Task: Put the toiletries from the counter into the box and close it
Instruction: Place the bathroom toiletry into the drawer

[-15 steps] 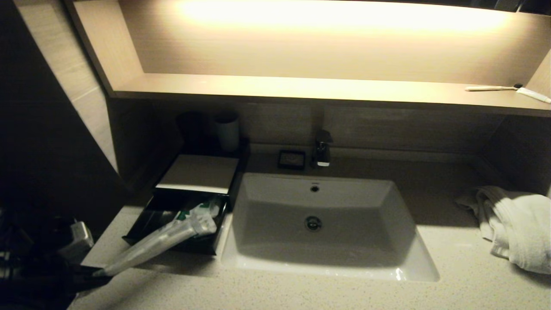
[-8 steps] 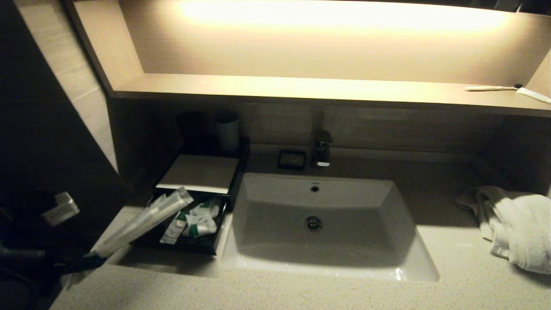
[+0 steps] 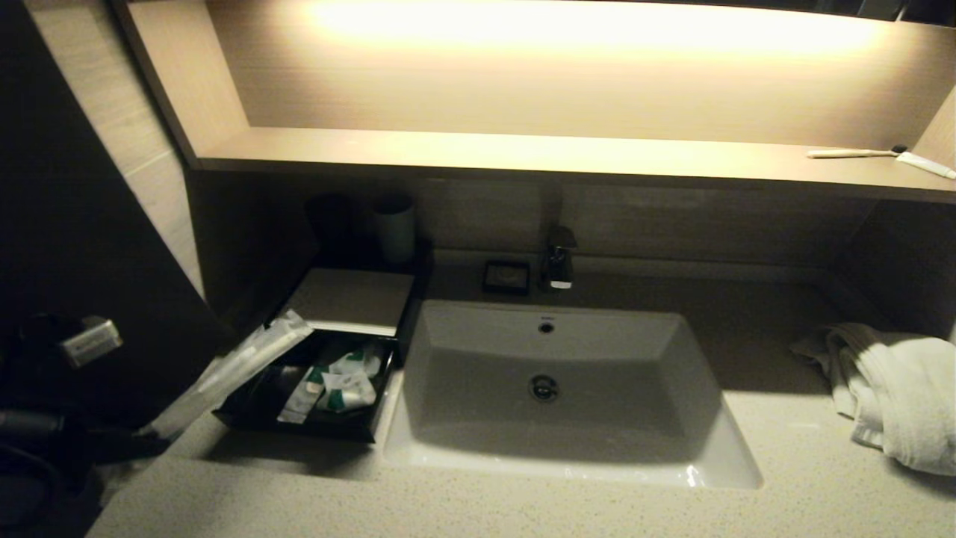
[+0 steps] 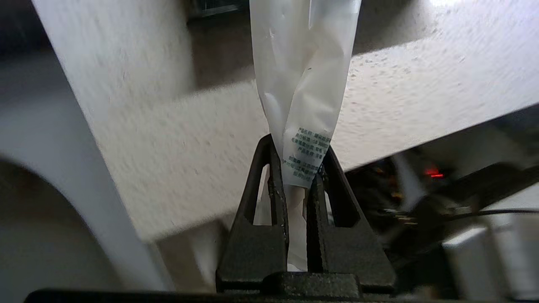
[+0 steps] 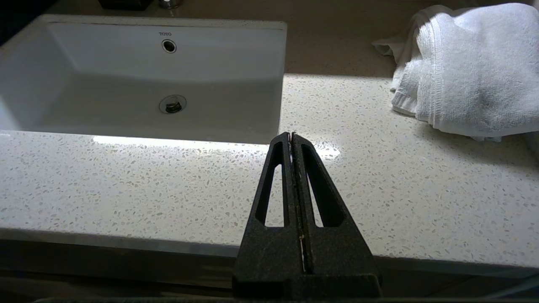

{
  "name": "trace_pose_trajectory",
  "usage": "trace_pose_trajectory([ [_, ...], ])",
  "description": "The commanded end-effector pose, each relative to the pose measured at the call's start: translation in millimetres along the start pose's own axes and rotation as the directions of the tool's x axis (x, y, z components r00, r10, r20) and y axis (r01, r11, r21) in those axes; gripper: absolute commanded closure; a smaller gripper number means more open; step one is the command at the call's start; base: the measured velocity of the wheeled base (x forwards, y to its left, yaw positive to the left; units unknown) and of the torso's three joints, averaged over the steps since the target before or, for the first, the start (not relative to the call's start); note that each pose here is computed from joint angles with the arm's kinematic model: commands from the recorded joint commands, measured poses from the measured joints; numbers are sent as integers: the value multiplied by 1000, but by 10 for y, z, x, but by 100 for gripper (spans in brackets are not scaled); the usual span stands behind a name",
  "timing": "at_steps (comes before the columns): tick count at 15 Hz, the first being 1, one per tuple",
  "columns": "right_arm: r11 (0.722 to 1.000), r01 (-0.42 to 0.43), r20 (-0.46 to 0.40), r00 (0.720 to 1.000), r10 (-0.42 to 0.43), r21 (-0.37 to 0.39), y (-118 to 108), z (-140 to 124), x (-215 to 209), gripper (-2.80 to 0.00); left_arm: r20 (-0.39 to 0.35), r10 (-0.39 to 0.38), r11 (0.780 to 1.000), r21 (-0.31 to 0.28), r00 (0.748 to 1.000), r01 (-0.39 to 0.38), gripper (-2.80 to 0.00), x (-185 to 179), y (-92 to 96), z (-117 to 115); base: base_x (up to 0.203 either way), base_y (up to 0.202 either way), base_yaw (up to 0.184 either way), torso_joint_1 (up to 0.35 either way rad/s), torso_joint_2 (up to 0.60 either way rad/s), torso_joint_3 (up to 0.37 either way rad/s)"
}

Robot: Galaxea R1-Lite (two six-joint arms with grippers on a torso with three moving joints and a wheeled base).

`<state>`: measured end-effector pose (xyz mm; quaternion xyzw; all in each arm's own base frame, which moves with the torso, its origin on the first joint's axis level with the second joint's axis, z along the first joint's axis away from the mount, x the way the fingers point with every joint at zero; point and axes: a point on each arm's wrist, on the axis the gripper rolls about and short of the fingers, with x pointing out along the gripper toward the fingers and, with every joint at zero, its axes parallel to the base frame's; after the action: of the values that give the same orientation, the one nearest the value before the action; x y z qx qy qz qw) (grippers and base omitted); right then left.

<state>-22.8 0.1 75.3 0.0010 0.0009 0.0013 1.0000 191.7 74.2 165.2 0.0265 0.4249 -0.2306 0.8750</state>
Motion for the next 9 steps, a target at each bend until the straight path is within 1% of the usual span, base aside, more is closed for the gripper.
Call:
trace_pose_trajectory([
  [1, 1000, 0, 0, 1000, 0, 0, 0, 0, 0, 0, -31, -6, 995, -99, 999, 3, 0, -16, -80, 114, 0, 0, 0, 0, 0, 0],
  [2, 1000, 0, 0, 1000, 0, 0, 0, 0, 0, 0, -58, 0, 989, -147, 998, -8, 0, -18, -152, 155, 0, 0, 0, 0, 0, 0],
  [3, 1000, 0, 0, 1000, 0, 0, 0, 0, 0, 0, -78, 27, 982, -185, 997, -41, 0, -36, -235, 186, 0, 0, 0, 0, 0, 0],
  [4, 1000, 0, 0, 1000, 0, 0, 0, 0, 0, 0, -96, 55, 975, -208, 994, -74, 0, -47, -311, 212, 0, 0, 0, 0, 0, 0],
  [5, 1000, 0, 0, 1000, 0, 0, 0, 0, 0, 0, -112, 79, 971, -216, 991, -102, 0, -48, -365, 228, 0, 0, 0, 0, 0, 0],
  [7, 1000, 0, 0, 1000, 0, 0, 0, 0, 0, 0, -181, 156, 960, -205, 971, -192, 0, 10, -427, 252, 0, 0, 0, 0, 0, 0],
  [8, 1000, 0, 0, 1000, 0, 0, 0, 0, 0, 0, -193, 167, 955, -213, 967, -207, 0, 38, -414, 277, 0, 0, 0, 0, 0, 0],
  [9, 1000, 0, 0, 1000, 0, 0, 0, 0, 0, 0, -186, 174, 952, -221, 967, -213, 0, 37, -393, 330, 0, 0, 0, 0, 0, 0],
])
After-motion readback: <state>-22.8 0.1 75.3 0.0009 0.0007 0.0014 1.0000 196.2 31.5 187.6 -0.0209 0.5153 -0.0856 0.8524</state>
